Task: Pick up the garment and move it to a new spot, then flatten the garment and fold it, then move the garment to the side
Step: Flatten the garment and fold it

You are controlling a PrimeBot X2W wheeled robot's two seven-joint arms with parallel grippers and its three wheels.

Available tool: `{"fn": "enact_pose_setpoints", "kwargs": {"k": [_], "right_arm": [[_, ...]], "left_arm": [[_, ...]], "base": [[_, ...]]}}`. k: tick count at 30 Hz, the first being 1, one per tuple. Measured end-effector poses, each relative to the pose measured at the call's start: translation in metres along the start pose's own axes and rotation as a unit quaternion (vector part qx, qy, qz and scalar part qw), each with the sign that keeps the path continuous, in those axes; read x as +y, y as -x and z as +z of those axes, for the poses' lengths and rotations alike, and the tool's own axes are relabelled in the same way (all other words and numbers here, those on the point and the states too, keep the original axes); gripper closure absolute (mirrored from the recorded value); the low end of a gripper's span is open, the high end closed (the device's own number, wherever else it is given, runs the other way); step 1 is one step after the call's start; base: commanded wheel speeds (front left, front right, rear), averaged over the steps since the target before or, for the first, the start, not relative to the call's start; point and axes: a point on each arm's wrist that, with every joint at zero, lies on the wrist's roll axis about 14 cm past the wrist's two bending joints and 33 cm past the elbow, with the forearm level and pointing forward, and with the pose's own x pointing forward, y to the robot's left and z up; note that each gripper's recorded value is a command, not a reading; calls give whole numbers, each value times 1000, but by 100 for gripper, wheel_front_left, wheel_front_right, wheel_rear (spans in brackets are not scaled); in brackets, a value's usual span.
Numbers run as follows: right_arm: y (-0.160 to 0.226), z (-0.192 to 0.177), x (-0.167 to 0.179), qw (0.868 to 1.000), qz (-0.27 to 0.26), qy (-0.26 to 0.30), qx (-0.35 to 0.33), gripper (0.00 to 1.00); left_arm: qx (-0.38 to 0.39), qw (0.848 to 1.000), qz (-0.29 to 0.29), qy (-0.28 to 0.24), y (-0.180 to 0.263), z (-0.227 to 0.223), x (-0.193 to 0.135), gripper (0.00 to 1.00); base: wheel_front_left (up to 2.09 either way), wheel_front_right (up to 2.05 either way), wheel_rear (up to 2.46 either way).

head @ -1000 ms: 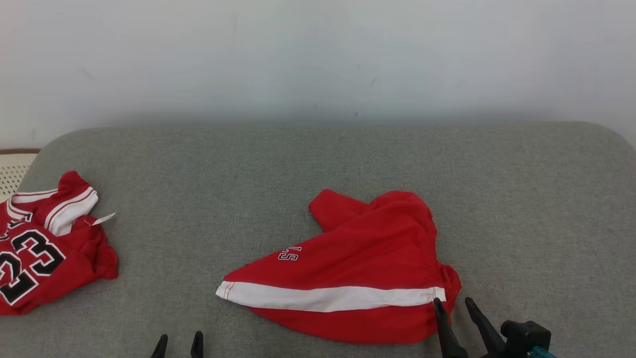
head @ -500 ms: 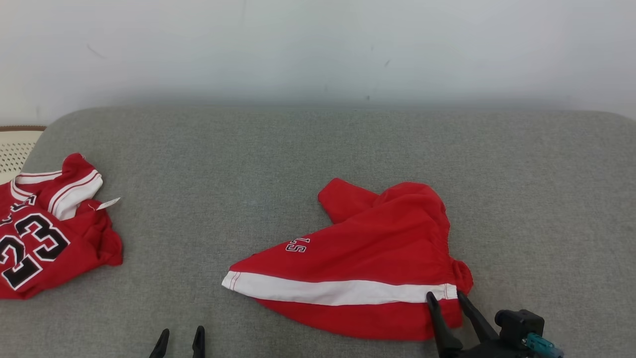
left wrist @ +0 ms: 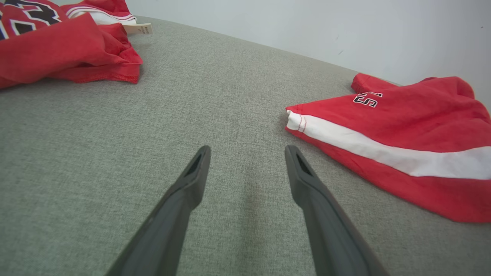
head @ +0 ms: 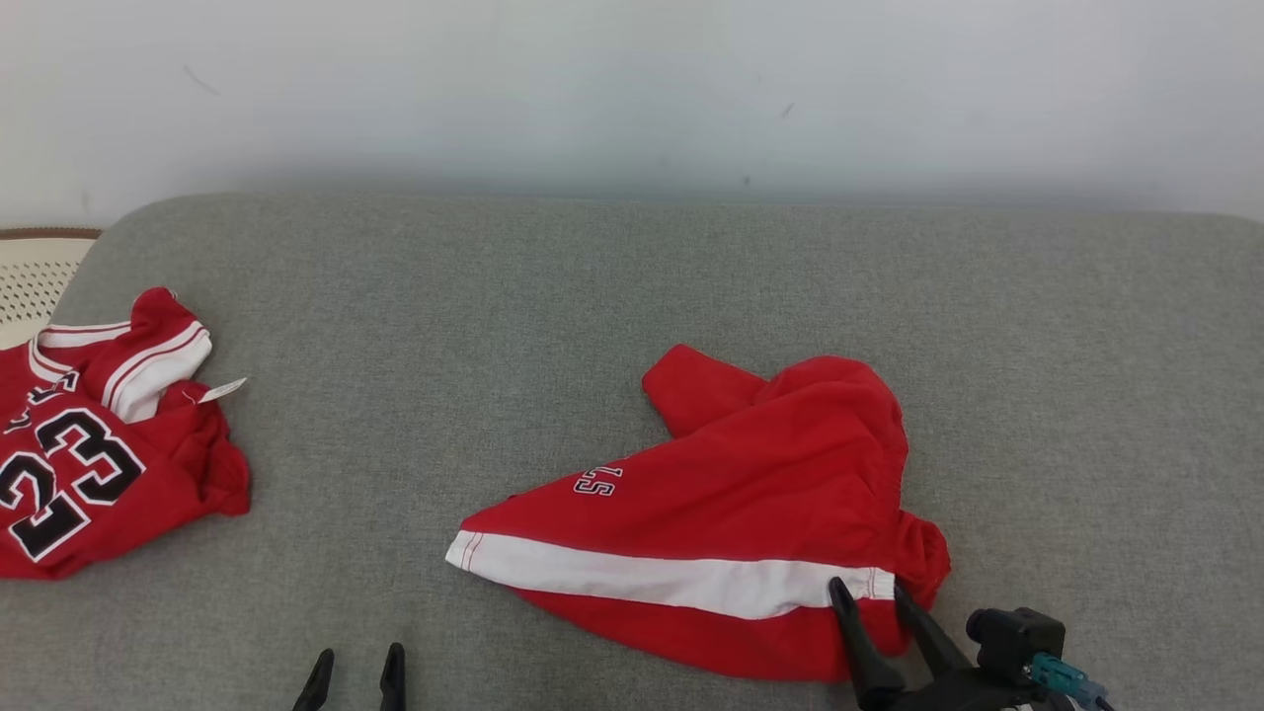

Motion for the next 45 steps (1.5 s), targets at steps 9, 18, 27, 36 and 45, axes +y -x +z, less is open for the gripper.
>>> {"fn": "enact_pose_setpoints", "kwargs": {"k": [9, 18, 27, 36, 45], "right_arm": [[7, -10, 10, 999, 19, -19, 17, 21], [7, -4, 9, 999, 16, -33, 8, 53], [10, -3, 4, 999, 10, -32, 6, 100], [34, -7, -21, 999, -26, -31, 7, 100], [43, -7, -33, 999, -45, -25, 8, 100]], "left_arm": [[1, 1000, -6, 1, -4, -1, -4, 0], [0, 1000, -9, 1, -4, 0, -6, 0], [-7, 1000, -25, -1, -6, 5, -11, 0], [-11, 996, -73, 45, -28, 9, -40, 0], [29, 988, -105, 112, -41, -13, -70, 0]], "base": [[0, 0, 0], [0, 0, 0], [0, 0, 0], [0, 0, 0], [0, 0, 0]]}}
